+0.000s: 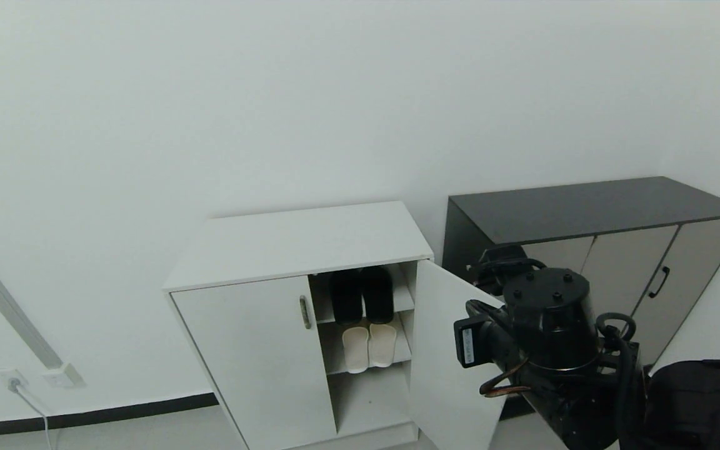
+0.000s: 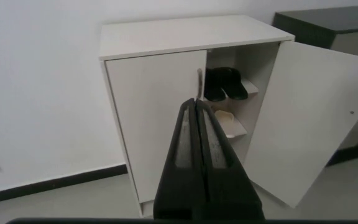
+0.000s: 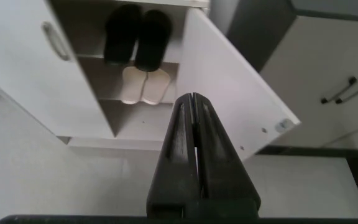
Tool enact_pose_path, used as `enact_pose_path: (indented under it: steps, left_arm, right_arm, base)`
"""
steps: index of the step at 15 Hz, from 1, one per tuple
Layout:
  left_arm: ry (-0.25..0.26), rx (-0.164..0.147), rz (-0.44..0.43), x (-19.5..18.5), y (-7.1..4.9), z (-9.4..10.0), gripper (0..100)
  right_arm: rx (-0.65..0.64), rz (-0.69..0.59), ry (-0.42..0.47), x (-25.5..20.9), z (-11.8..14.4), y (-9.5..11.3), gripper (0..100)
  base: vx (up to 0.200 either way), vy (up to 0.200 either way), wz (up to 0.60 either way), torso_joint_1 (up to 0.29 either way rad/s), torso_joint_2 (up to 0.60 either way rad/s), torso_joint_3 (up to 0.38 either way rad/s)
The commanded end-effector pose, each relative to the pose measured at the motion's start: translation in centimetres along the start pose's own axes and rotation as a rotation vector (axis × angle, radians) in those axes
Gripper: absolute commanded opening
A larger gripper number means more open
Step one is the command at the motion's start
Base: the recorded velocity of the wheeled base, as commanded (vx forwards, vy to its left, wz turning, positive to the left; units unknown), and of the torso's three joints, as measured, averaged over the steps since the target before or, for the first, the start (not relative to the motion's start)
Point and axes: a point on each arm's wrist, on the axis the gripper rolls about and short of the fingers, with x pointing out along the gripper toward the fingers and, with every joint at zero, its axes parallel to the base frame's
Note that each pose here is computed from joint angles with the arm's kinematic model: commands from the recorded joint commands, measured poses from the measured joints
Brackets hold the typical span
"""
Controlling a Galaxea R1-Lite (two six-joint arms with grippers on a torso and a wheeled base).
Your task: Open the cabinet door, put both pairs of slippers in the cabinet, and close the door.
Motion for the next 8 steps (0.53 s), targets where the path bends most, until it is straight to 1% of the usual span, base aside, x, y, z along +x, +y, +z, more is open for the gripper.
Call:
enact_pose_path:
  steps: [1, 6, 8]
  left_arm:
    - [0.0, 0.0, 0.0, 0.0, 0.0, 0.0, 0]
    - [0.0, 0.0, 0.0, 0.0, 0.0, 0.0, 0]
    - [0.0, 0.0, 0.0, 0.0, 0.0, 0.0, 0]
  right_arm:
    - [-0.004, -0.001, 0.003, 0.07, -0.1, 0.0, 0]
    - [-0.003, -0.002, 0.002, 0.1, -0.05, -0.03, 0]
    - [-0.004, -0.003, 0.003, 0.09, -0.1, -0.04, 0]
  base:
    - [0.0, 0.0, 0.0, 0.0, 0.0, 0.0]
    - [0.0, 0.0, 0.0, 0.0, 0.0, 0.0]
    - [-0.2, 0.0, 0.0, 0.002, 0.0, 0.002]
